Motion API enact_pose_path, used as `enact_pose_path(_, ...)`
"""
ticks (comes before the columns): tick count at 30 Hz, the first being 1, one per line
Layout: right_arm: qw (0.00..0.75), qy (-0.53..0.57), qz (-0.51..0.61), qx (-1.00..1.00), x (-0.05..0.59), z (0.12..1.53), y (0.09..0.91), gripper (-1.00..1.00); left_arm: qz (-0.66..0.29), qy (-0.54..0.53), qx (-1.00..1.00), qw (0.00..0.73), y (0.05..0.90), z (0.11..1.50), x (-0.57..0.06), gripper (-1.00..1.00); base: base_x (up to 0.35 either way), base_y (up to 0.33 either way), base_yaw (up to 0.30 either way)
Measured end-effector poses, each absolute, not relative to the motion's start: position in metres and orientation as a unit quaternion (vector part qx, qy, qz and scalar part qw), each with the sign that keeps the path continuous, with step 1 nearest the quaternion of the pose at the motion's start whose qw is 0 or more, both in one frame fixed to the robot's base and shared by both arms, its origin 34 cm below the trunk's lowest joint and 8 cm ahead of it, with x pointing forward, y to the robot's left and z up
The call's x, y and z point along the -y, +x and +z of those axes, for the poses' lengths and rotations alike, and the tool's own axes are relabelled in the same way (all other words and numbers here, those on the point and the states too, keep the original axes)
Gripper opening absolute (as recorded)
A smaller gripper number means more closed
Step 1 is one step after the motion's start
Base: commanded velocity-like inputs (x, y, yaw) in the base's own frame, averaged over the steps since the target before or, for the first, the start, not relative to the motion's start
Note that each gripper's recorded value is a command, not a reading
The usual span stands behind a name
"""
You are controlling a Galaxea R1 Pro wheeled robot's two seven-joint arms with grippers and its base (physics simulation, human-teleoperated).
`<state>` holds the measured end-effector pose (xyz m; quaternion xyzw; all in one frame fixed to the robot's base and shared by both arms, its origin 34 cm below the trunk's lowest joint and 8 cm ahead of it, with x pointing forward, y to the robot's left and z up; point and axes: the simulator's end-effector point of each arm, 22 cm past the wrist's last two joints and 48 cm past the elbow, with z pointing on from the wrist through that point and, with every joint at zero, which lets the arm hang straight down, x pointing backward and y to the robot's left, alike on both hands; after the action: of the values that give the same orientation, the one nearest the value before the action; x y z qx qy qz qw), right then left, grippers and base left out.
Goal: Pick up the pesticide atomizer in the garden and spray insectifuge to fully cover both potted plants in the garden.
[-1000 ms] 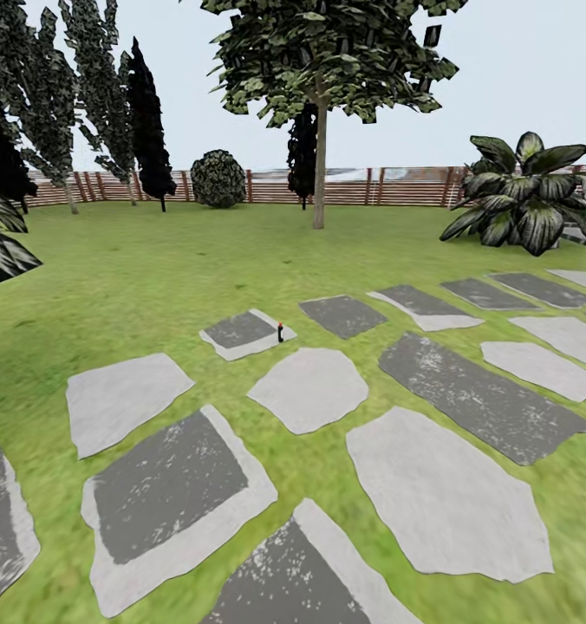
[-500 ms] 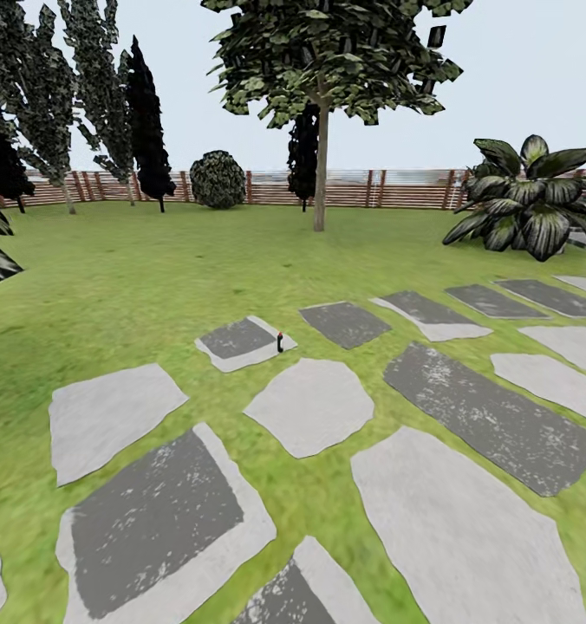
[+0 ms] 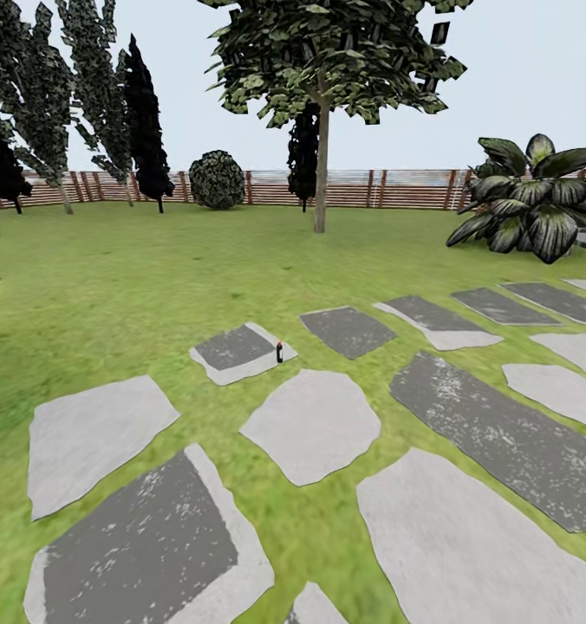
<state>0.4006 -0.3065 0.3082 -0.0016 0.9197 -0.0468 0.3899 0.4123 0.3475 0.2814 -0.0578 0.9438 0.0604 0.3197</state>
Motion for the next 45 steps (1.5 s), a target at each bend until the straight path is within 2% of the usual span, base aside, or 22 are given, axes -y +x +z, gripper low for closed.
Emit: enact_pose_path(45,0.386,0.002,-0.049,-0.921,0.309,0.306,0.3984,1.0,0.06,-0.058,-0.946,0.314,0.409,0.2781,-0.3472,1.0,0.34,0.0,0.0)
